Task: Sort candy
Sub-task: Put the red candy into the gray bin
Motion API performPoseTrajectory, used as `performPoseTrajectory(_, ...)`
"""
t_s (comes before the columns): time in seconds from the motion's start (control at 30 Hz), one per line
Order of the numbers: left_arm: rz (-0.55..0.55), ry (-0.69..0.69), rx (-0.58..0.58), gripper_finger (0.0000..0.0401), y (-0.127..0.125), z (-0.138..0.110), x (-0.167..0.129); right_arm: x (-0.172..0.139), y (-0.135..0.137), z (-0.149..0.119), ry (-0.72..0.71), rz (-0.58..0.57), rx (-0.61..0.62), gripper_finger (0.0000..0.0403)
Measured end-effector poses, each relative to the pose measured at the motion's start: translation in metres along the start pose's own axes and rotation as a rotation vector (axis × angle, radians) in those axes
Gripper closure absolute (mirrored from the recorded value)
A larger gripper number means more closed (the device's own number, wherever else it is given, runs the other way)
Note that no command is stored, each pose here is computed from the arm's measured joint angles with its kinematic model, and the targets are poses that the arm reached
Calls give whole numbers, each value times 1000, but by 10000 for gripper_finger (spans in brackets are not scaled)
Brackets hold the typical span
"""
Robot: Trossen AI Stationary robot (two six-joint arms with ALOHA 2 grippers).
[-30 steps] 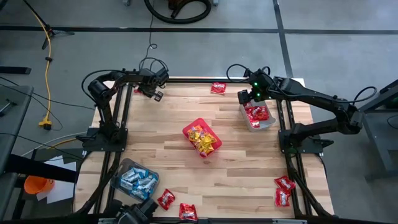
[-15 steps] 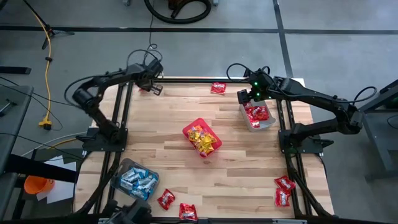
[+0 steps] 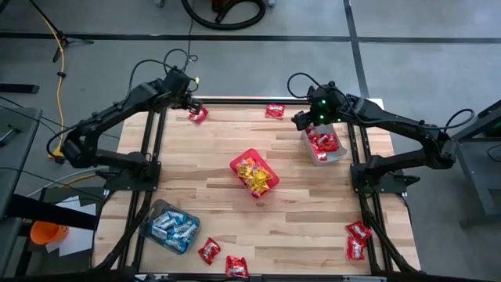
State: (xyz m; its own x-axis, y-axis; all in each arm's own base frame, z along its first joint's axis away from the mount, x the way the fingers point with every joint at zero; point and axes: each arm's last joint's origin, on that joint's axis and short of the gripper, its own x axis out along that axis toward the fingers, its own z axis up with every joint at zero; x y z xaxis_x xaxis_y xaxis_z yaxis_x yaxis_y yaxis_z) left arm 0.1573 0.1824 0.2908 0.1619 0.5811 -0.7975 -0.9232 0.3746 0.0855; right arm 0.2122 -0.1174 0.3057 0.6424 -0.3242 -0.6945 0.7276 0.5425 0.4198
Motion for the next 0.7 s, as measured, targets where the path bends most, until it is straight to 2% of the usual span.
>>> performPoseTrajectory(0.1,3,15,-4,397,-4,0,5,0,3,4,-37,31,-2,157)
performPoseTrajectory(0.2,34,81,-31,376,-9,-3,26,0,4,5,-54,42,-2,157)
performPoseTrajectory(0.43,107,229,-135,288,-24,-9,80,0,3,3,-23,39,10,157)
performPoseTrajectory(0.53,144,255,-115,251,-29,-12,96,0,2,1,1,39,11,157)
performPoseTrajectory(0.7,206,291,-164,203,-33,-18,116,0,3,-2,23,37,3,157)
